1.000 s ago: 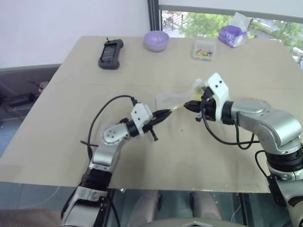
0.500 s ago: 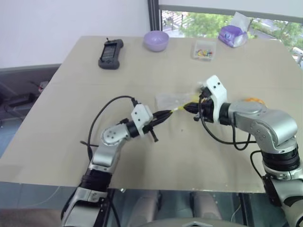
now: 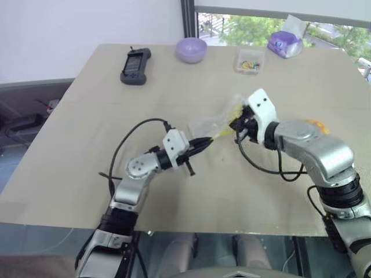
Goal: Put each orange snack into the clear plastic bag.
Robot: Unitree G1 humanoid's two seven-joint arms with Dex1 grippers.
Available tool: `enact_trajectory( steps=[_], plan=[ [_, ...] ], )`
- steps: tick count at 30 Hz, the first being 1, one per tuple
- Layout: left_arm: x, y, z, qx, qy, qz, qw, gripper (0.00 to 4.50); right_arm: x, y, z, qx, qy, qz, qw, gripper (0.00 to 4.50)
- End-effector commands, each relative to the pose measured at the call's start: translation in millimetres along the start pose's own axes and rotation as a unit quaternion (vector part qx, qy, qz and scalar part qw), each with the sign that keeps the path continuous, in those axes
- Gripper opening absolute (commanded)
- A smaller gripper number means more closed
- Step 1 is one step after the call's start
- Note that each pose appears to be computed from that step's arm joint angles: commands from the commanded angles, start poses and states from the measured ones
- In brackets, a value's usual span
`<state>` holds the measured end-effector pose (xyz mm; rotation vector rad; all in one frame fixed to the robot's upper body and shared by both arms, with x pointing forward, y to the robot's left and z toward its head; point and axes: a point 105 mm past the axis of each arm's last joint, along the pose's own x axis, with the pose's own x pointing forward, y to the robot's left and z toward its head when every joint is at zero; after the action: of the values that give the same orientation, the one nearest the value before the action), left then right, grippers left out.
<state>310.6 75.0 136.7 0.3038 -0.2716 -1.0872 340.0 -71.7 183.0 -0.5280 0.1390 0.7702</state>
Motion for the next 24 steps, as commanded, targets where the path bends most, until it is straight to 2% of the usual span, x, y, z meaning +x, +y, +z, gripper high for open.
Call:
enact_trajectory(
  steps=[1, 4, 7, 11, 16, 17, 18, 19, 24],
  plan=[
    [3.1, -2.3, 19.1, 0.024, -0.028, -0.010, 0.999, 0.00, 4.2, 5.3, 0.5, -0.120, -0.027, 0.000, 0.992, 0.06],
    [3.6, -2.1, 21.0, 0.028, -0.029, -0.015, 0.999, 0.00, 9.1, 1.9, -11.7, -0.222, -0.020, -0.007, 0.975, 0.06],
    [4.3, -2.2, 22.6, 0.029, -0.030, -0.018, 0.999, 0.00, 13.0, -1.4, -16.3, -0.264, -0.028, -0.014, 0.964, 0.06],
    [4.8, -2.2, 23.2, 0.033, -0.030, -0.021, 0.999, 0.00, 14.7, -11.1, -33.8, -0.321, -0.002, -0.018, 0.947, 0.06],
    [4.4, -1.7, 23.8, 0.036, -0.029, -0.023, 0.999, 0.00, 15.2, -15.0, -34.9, -0.381, -0.001, -0.012, 0.924, 0.06],
    [4.4, -1.5, 23.7, 0.037, -0.029, -0.023, 0.999, 0.00, 15.3, -14.7, -34.7, -0.391, -0.001, -0.010, 0.920, 0.44],
    [4.4, -1.2, 23.6, 0.038, -0.028, -0.023, 0.999, 0.00, 15.3, -14.9, -34.9, -0.396, 0.001, -0.009, 0.918, 0.56],
    [4.4, -1.0, 23.5, 0.038, -0.028, -0.023, 0.999, 0.00, 15.2, -15.0, -35.0, -0.398, 0.003, -0.009, 0.917, 0.92],
    [4.0, 0.0, 22.6, 0.039, -0.025, -0.021, 0.999, 0.00, 14.8, -12.0, -32.9, -0.396, 0.003, -0.002, 0.918, 3.19]
  ],
)
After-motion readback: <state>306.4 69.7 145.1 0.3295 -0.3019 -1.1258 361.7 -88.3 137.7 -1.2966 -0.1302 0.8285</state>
